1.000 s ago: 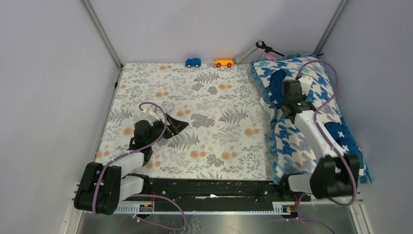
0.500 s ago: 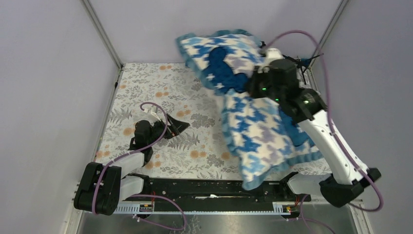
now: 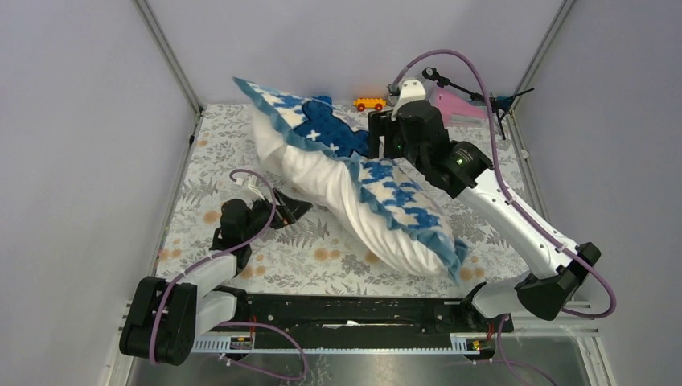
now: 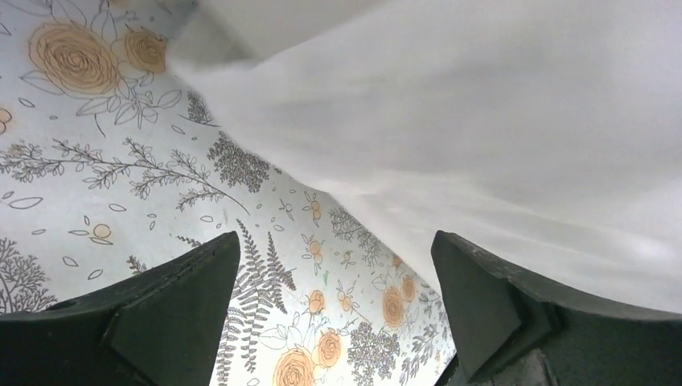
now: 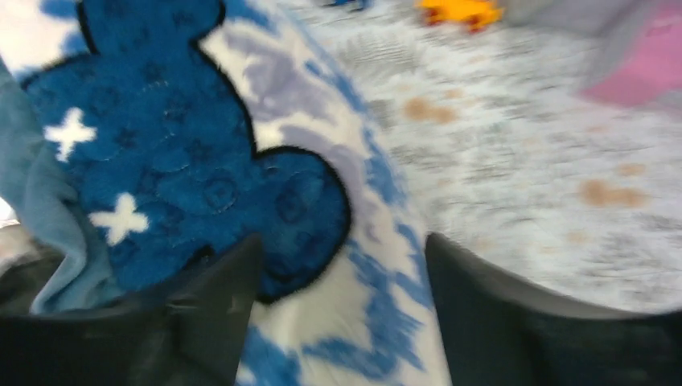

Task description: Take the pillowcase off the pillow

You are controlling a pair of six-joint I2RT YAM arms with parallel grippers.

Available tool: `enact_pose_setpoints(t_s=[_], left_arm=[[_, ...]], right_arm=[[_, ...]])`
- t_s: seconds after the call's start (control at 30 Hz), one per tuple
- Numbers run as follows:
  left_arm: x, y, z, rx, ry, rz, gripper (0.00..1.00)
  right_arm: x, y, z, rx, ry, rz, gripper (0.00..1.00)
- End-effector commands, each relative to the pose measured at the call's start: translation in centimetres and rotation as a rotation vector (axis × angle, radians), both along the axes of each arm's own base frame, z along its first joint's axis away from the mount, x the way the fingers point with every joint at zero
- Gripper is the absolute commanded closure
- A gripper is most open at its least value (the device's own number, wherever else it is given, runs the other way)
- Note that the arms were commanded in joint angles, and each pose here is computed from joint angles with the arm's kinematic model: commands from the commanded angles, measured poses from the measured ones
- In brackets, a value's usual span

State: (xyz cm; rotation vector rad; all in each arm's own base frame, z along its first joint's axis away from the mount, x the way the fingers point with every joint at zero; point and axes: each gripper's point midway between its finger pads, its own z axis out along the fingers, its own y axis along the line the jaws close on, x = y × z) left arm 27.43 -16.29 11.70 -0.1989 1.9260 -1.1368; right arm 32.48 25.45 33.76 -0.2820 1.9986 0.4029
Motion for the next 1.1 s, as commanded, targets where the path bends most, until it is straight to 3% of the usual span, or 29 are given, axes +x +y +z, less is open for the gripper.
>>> enact_pose_setpoints(t_s=[0.0, 0.13, 0.4, 0.53, 0.77, 0.93, 1.07], left_arm=[[0.9, 0.3, 2.2, 0.010, -0.095, 0.021, 0.03], [0.9, 0.3, 2.1, 0.013, -0.095, 0.022, 0.03], [0.6, -0.7, 3.0, -0.011, -0.134, -0.040, 0.03], [0.4, -1.1, 3.8, -0.040, -0.152, -0.057, 0.02], [0.0, -2.7, 8.8, -0.174, -0.195, -0.104, 0.02], [0.8, -4.1, 10.4, -0.151, -0.213, -0.108, 0.02], [1.5, -5.9, 10.8, -0.157, -0.203, -0.129, 0.02]], right_arm=[[3.3, -7.1, -2.0, -0.198, -0.060, -0.307, 0.03], [2.0, -9.0, -5.6, -0.328, 0.004, -0.315, 0.00], [-3.0, -6.6, -3.2, -0.132, -0.028, -0.028, 0.00], [-5.9, -4.3, -4.6, -0.052, 0.051, 0.147, 0.00], [-10.0, 0.0, -7.4, -0.007, 0.212, 0.403, 0.00], [-12.6, 3.0, -5.5, 0.008, 0.191, 0.530, 0.00], [-12.9, 4.5, -4.2, -0.078, 0.145, 0.517, 0.00]])
